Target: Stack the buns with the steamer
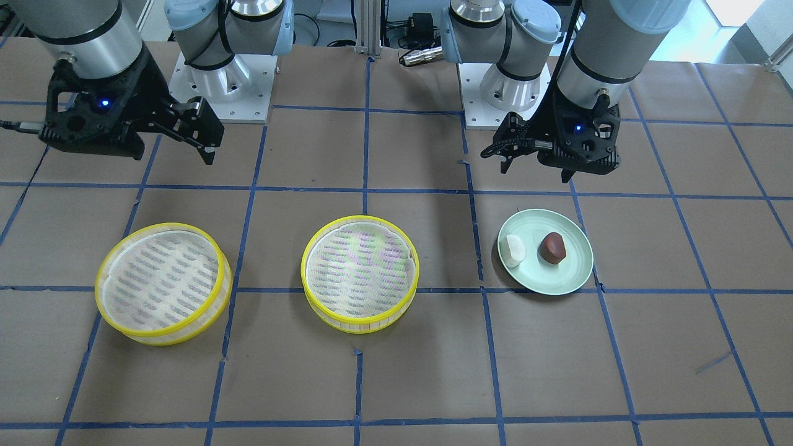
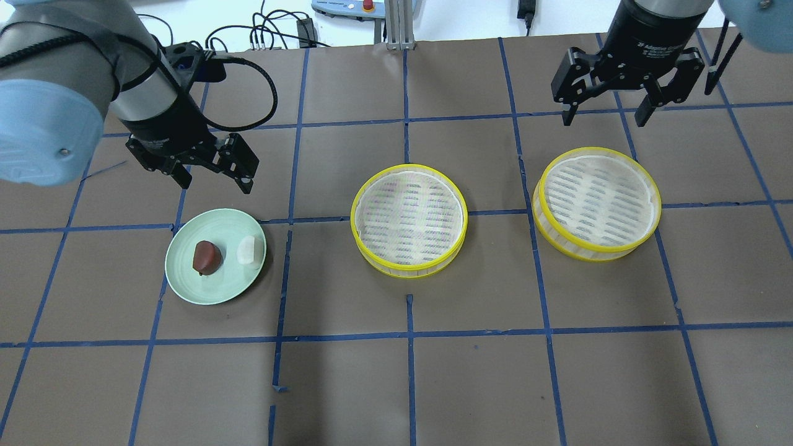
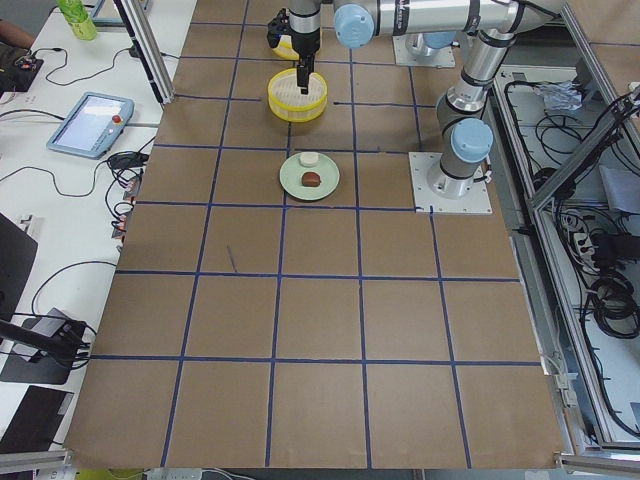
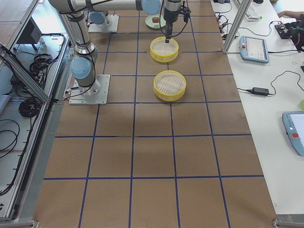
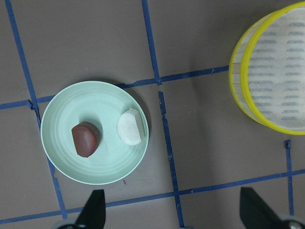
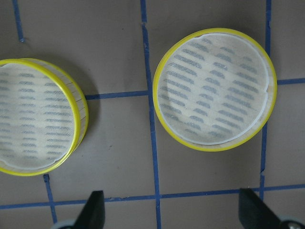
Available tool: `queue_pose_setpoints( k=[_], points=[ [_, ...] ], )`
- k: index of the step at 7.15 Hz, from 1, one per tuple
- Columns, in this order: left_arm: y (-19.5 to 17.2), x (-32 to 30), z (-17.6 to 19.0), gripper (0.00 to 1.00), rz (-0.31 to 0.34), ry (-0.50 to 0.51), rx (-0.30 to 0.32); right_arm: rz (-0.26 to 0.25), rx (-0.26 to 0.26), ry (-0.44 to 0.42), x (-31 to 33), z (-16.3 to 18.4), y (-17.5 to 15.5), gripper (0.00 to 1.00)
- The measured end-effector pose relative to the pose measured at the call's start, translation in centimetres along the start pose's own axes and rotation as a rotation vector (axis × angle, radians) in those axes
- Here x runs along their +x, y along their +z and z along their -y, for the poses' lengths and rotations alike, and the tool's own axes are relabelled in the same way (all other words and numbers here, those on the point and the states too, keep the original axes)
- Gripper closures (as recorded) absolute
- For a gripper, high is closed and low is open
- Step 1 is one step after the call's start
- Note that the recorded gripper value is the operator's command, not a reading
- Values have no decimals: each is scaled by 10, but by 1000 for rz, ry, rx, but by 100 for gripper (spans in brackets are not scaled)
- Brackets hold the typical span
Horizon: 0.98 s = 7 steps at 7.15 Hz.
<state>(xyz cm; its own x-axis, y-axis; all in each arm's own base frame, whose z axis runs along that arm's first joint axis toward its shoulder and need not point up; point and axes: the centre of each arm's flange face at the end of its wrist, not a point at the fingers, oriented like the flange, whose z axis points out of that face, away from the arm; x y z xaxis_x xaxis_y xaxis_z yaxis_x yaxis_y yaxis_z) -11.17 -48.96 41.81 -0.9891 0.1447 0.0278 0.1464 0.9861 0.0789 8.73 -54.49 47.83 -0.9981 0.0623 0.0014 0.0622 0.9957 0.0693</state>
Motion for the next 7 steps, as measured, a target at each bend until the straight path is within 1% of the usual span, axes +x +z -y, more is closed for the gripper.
queue_pose_setpoints(
  k=[1,2,3,4,5,6,7],
  points=[
    [32,-8,3,0,5,-8,-21,-6,-15,-10,34,24,21,8],
    [75,-20,11,0,18,-24,-36,-7,-30,-30,69,42,45,8],
    [122,-34,23,0,25,-43,-43,-3,-41,-45,104,54,79,8],
    [155,-42,31,0,26,-58,-52,-2,-33,-58,131,59,121,9],
    [172,-46,34,0,26,-65,-65,-4,-16,-73,149,57,162,13],
    [184,-48,33,0,23,-68,-84,-7,-6,-82,160,53,195,18],
    [194,-48,30,4,19,-70,-104,-7,-4,-88,170,49,220,32]
  ],
)
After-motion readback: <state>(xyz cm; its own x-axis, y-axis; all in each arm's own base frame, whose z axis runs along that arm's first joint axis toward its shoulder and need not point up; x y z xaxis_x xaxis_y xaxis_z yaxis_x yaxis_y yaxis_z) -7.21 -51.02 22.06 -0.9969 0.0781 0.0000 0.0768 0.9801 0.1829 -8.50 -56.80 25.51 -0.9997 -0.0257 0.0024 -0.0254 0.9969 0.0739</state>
